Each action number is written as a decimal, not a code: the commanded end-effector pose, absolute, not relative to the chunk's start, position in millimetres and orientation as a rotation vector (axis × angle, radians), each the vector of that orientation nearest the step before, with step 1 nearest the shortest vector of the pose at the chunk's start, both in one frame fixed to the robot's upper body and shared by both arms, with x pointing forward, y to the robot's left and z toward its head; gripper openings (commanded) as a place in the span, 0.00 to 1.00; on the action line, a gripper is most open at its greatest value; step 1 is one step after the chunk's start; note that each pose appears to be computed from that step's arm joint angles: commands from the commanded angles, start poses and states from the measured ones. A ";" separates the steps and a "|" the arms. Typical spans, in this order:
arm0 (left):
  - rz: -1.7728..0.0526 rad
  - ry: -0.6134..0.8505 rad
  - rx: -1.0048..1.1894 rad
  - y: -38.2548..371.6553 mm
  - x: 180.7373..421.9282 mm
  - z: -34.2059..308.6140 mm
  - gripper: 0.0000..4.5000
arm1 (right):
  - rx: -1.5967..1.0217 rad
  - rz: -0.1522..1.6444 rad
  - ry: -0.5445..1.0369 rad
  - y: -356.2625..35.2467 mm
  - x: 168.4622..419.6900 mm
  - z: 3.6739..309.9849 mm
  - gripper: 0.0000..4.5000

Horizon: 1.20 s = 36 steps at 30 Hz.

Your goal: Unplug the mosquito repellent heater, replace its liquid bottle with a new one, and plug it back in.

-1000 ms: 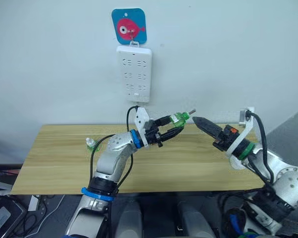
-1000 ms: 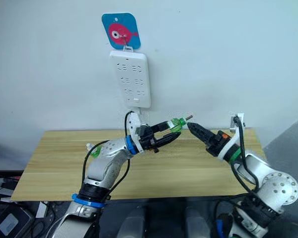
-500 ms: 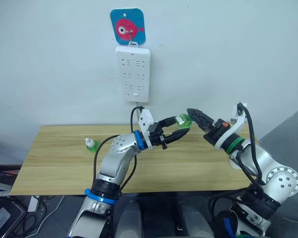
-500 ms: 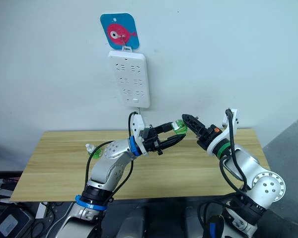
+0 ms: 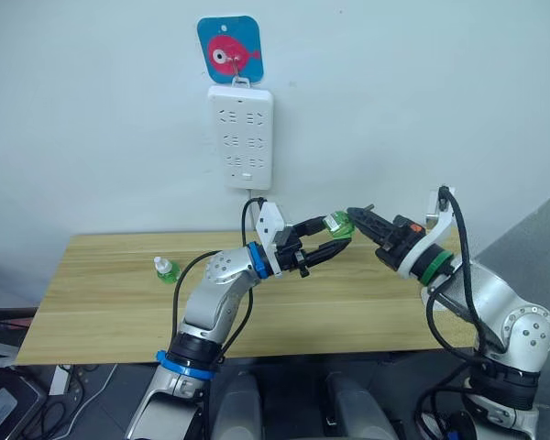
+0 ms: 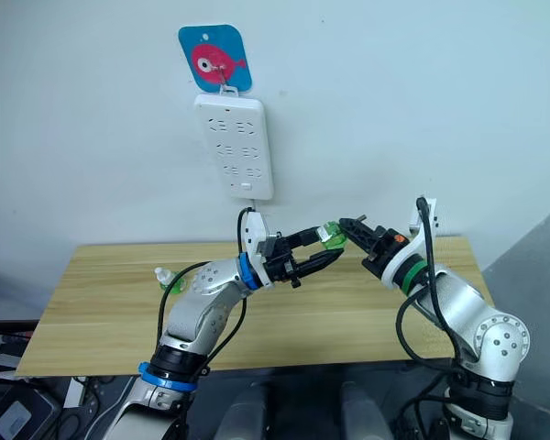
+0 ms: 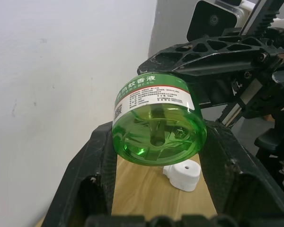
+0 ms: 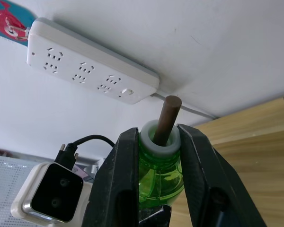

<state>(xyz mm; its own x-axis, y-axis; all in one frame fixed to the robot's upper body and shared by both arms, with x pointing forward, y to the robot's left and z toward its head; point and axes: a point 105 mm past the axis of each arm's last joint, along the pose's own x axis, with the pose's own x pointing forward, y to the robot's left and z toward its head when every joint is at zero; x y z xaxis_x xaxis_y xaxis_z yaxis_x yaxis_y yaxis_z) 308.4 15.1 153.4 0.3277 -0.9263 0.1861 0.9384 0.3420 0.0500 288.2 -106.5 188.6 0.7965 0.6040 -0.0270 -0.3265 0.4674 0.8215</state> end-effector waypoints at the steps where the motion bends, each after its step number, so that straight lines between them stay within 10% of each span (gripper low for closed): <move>1: -1.265 -0.223 -0.022 13.4 302.8 160.8 0.78 | 0.939 0.589 0.312 -107.3 284.0 195.1 0.18; 4: -1.306 -0.195 0.067 23.1 303.6 158.5 0.99 | 0.761 0.526 0.316 -120.3 285.8 177.1 0.18; 15: -1.413 0.002 0.365 51.9 296.4 114.4 1.00 | -0.272 0.248 0.104 -169.4 319.3 73.8 0.18; 33: -1.402 -0.017 0.341 51.3 305.8 122.9 1.00 | -0.263 0.143 0.101 -182.8 347.4 15.8 0.18; 36: -1.377 -0.010 0.302 51.3 306.8 123.0 1.00 | -0.228 0.181 0.108 -178.7 345.4 13.7 0.41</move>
